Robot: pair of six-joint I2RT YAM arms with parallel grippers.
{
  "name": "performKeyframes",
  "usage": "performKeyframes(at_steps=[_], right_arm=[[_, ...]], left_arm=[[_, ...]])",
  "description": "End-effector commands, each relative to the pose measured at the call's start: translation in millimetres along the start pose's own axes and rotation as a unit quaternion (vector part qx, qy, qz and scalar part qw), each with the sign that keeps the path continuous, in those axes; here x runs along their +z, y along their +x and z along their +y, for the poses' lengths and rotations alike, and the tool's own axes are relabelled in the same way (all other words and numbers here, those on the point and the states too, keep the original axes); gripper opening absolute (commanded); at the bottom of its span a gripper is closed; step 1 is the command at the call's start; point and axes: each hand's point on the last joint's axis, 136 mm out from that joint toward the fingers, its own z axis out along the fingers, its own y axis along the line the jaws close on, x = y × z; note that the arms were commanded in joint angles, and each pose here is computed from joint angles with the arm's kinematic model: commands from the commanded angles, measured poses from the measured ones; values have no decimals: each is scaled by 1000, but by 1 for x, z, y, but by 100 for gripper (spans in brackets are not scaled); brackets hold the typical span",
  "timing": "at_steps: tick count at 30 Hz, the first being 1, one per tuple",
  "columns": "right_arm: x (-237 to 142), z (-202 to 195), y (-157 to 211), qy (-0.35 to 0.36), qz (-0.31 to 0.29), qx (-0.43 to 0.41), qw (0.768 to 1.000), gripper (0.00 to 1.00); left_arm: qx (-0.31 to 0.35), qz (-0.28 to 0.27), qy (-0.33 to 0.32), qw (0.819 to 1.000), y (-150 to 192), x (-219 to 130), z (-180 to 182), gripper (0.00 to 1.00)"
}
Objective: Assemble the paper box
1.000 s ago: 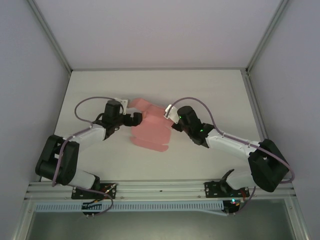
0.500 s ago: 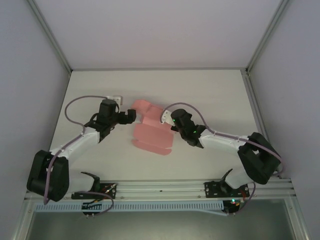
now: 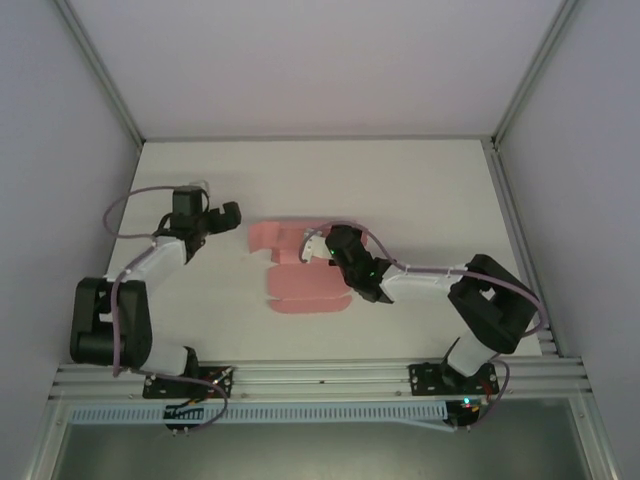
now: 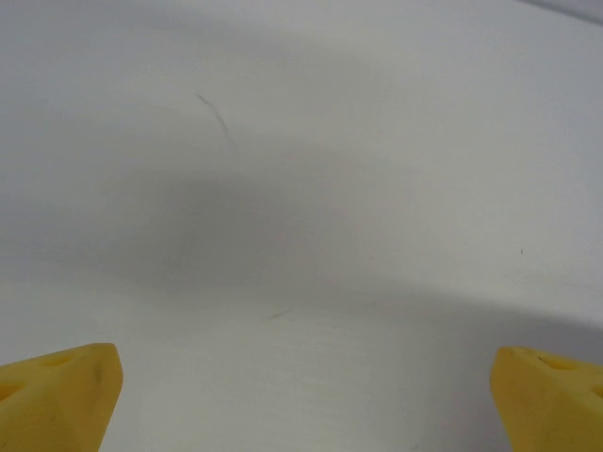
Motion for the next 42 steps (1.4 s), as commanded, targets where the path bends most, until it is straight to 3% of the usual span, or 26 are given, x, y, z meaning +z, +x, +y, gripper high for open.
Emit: performKeyframes(at_steps=[1, 4, 9, 14, 23, 28, 34, 38, 42], right_arm=[[-1, -12, -4, 19, 0, 8, 1000, 0], [-2, -13, -3, 20, 5, 13, 1000, 0], [-2, -12, 1, 16, 16, 11, 1000, 0], [-3, -10, 6, 16, 24, 15, 999, 0], [-11, -15, 12, 20, 32, 5, 999, 0], [-13, -12, 13, 8, 30, 5, 1000, 0], [-15, -7, 9, -2, 22, 7, 1000, 0], [-15, -2, 7, -11, 22, 3, 1000, 0], [-17, 3, 8, -7, 27, -9, 1000, 0]], left_arm=[[39, 8, 118, 992, 3, 7, -44, 100], [82, 24, 178, 980, 21, 4, -74, 100], [147, 26, 221, 964, 48, -11, -108, 93], [152, 42, 219, 963, 68, -17, -113, 83], [166, 40, 224, 960, 88, -33, -116, 77], [187, 20, 272, 944, 92, -48, -131, 75], [200, -2, 267, 943, 78, -38, -138, 73], [213, -25, 278, 936, 69, -34, -150, 76], [231, -11, 266, 936, 79, -24, -153, 80]])
